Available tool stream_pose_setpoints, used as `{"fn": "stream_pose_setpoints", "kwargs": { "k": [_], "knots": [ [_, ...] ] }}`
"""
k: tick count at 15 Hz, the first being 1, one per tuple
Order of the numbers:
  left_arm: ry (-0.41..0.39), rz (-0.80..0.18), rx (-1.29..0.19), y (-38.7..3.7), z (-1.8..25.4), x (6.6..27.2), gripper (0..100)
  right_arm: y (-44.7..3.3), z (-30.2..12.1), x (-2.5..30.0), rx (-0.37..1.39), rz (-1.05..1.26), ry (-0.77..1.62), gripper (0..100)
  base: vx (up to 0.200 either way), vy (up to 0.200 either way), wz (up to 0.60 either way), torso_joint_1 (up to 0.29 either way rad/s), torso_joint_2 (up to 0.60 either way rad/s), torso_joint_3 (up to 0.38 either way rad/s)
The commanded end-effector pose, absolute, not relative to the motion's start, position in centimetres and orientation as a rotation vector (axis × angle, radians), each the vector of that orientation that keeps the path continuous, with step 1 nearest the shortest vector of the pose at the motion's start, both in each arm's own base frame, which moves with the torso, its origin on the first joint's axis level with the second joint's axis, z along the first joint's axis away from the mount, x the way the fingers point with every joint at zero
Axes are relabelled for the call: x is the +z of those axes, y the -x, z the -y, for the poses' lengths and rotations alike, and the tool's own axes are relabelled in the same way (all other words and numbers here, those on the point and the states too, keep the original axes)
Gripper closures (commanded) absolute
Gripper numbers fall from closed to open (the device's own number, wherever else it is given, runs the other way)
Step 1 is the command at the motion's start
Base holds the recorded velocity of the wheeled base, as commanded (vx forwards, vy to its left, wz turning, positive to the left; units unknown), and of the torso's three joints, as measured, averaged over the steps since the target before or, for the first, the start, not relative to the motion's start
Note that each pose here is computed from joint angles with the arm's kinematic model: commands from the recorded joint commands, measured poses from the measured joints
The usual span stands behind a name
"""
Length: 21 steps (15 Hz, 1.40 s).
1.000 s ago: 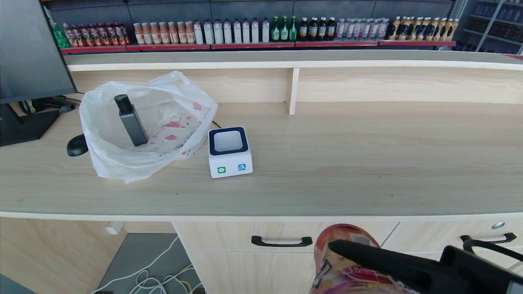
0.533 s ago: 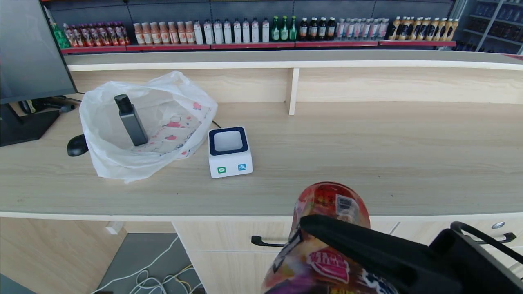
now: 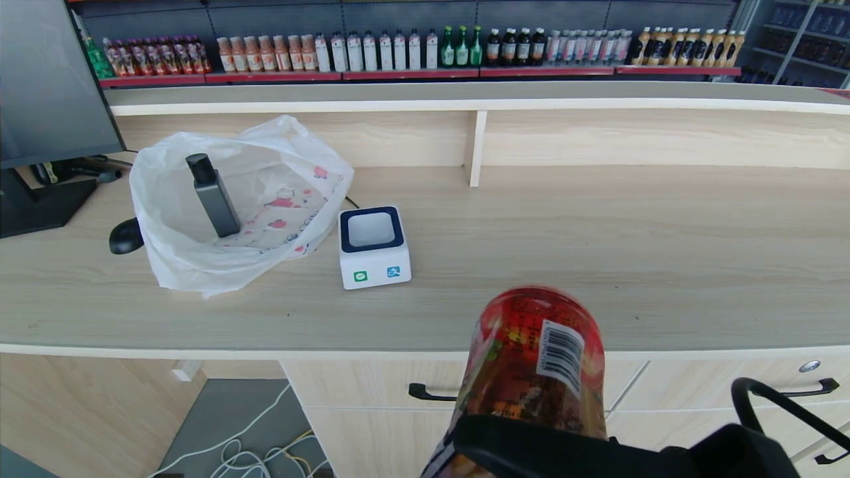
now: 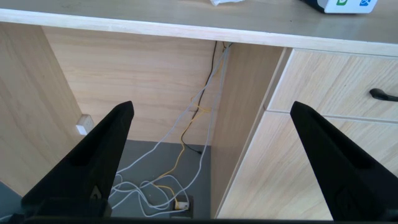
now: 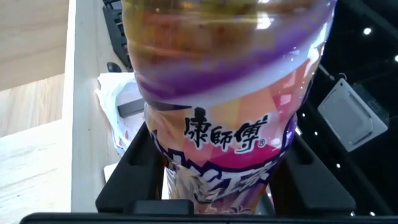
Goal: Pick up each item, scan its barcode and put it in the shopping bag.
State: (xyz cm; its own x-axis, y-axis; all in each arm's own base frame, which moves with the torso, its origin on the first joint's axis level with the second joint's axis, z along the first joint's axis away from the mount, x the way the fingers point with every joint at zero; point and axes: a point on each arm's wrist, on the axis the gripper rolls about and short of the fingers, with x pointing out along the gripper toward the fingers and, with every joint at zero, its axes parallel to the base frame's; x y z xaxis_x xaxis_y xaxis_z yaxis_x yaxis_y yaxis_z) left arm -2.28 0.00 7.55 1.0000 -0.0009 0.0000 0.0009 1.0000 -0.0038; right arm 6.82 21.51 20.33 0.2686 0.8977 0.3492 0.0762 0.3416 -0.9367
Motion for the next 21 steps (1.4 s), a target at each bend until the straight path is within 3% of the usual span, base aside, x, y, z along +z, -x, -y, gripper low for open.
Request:
{"fn": "stream_pose_setpoints", "kwargs": {
  "k": [1,21],
  "knots": [
    [0.005,0.0,0.0,2.28,0.0,7.55,0,-6.84,-21.63,20.24,0.726,1.18,1.106,100,0.0,0.0,0.0,0.0,0.0,0.0],
    [0.005,0.0,0.0,2.28,0.0,7.55,0,-7.27,-21.67,20.35,0.594,1.261,1.248,100,0.0,0.0,0.0,0.0,0.0,0.0]
  ]
}}
